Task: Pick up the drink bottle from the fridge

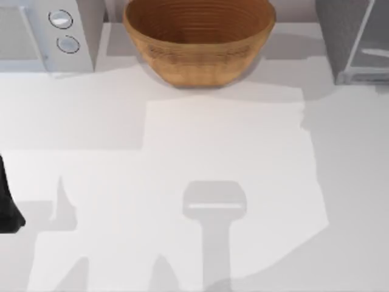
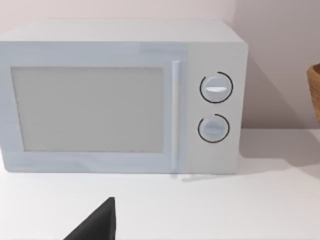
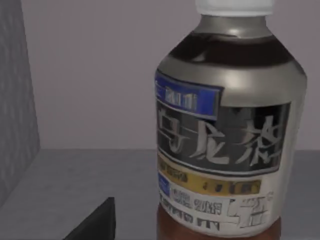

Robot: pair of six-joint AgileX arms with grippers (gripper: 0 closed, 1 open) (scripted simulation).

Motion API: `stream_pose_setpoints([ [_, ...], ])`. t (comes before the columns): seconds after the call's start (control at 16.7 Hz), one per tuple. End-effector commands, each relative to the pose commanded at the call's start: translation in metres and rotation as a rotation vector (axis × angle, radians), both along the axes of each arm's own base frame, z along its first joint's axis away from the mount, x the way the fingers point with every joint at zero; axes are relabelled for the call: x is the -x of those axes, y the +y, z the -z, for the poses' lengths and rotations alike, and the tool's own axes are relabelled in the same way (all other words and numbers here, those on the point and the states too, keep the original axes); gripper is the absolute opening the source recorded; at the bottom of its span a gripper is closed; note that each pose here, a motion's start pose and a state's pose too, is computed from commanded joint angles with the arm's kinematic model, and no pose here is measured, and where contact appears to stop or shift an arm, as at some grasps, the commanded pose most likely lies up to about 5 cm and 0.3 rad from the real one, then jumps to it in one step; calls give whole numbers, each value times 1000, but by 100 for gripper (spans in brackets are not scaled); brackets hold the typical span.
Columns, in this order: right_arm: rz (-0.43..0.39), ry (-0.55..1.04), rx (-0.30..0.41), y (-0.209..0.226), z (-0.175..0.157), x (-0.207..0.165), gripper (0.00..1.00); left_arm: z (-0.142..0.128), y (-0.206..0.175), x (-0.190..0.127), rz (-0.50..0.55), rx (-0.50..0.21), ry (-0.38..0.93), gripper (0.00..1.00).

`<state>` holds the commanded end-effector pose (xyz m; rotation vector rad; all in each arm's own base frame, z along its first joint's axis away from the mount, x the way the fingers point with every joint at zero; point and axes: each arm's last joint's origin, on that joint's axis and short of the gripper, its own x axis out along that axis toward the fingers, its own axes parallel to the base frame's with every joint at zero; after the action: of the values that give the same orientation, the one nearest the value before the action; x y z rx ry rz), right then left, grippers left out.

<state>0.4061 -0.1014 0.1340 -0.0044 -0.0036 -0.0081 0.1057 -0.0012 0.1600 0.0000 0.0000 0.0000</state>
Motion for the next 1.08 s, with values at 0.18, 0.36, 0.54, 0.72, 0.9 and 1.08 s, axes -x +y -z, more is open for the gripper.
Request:
stream_pose_setpoints([
  [0.18,2,8,-2,4,-2,-8,100,0,0,0,0,0,0,100],
  [0.36,5,3,-1,2,-3,-7,100,0,0,0,0,0,0,100],
  [0.54,2,13,-3,3,0,-16,100,0,0,0,0,0,0,100],
  [0.72,2,3,-1,2,-2,-42,100,0,0,0,0,0,0,100],
  [0.9,2,3,-1,3,-2,-64,100,0,0,0,0,0,0,100],
  [1.08,2,8,-2,4,-2,-68,100,0,0,0,0,0,0,100],
])
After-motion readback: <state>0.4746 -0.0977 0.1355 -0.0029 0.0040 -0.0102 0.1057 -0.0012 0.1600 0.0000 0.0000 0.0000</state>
